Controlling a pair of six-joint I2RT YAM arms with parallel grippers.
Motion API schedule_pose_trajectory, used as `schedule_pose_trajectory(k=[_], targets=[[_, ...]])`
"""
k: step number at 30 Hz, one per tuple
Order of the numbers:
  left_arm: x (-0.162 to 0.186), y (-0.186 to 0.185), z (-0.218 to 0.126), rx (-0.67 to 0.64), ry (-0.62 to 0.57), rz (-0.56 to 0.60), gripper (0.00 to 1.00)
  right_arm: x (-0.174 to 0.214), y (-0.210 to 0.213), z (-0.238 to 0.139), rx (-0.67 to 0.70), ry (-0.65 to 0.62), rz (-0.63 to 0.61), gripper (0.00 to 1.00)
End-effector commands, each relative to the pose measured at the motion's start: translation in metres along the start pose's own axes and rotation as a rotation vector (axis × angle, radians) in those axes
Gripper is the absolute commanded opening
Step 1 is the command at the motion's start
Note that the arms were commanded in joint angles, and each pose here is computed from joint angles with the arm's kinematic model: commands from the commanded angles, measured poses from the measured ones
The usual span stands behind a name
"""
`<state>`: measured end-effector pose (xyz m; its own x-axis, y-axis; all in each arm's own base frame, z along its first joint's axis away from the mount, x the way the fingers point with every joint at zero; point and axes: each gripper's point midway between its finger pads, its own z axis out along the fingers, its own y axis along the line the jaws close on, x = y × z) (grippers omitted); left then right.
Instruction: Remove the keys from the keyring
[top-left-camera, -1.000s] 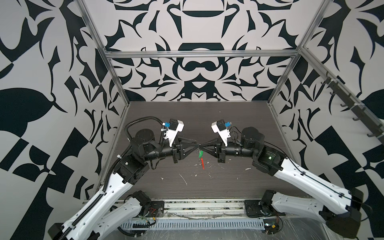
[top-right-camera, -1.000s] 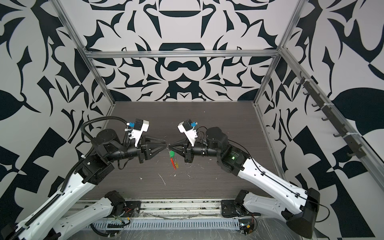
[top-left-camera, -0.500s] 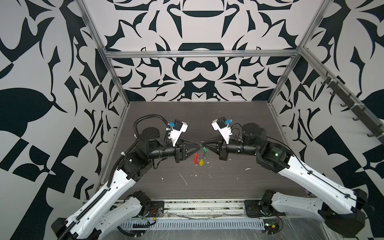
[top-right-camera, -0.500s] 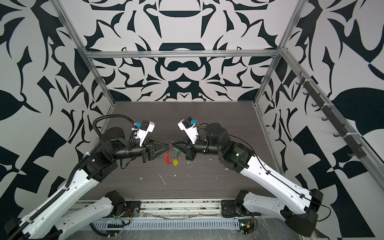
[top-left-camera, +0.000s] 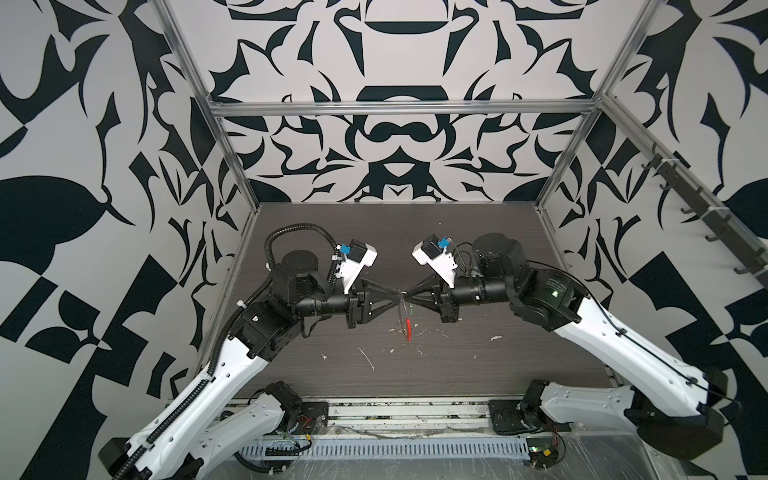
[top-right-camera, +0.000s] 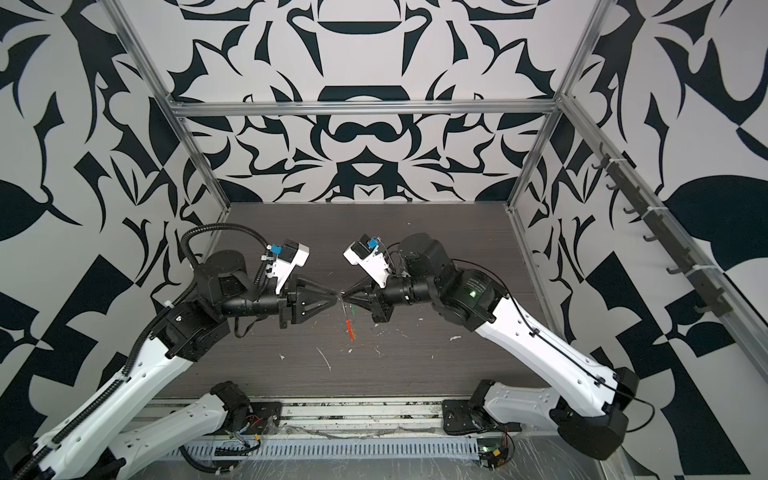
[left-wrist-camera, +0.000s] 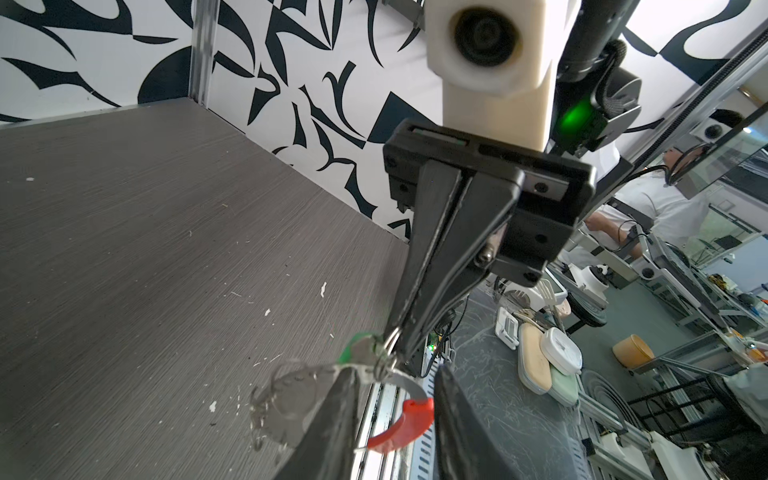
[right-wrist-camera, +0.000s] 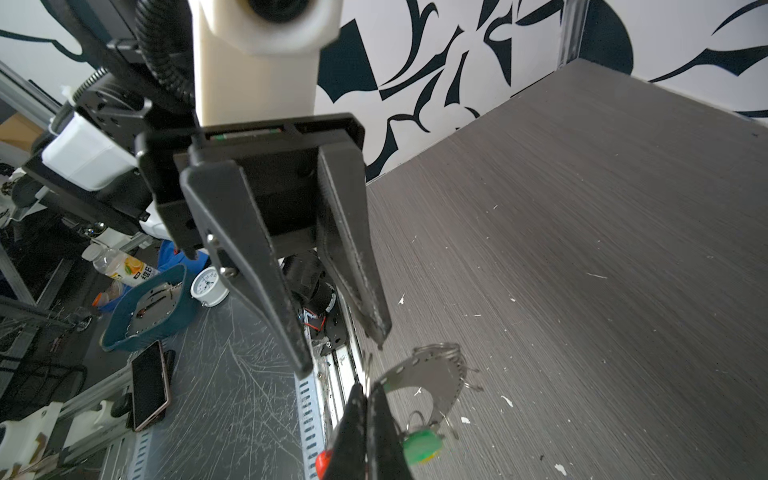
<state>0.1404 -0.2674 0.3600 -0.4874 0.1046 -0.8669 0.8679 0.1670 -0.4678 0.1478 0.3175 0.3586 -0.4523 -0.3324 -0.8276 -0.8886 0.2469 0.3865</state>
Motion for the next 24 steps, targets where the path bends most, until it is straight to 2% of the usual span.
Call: schedule_pose_trajectory(k=[1, 5, 8, 18, 24], targets=[[-0.0018, -0.0070, -0.0023, 0.024, 0.023, 0.020, 0.34, -0.0079, 0.0188, -0.0108, -0.057, 0.009, -0.055, 0.00], [-0.0008, -0.0103, -0.0013, 0.047, 0.037, 0.026, 0.33, -0.0065, 0.0222, -0.0110, -0.075, 0.044, -0.060, 0.00], [0.0004, -0.0123, -0.0001, 0.067, 0.048, 0.021, 0.28, -0.0057, 0.0223, -0.0100, -0.078, 0.062, -0.059, 0.00], [0.0017, -0.0103, 0.0036, 0.080, 0.057, 0.011, 0.21, -0.0106, 0.0212, -0.0081, -0.074, 0.051, -0.053, 0.00], [0.0040, -0.0067, 0.0064, 0.077, 0.066, -0.010, 0.20, -0.0150, 0.0209, -0.0086, -0.067, 0.034, -0.057, 0.00]])
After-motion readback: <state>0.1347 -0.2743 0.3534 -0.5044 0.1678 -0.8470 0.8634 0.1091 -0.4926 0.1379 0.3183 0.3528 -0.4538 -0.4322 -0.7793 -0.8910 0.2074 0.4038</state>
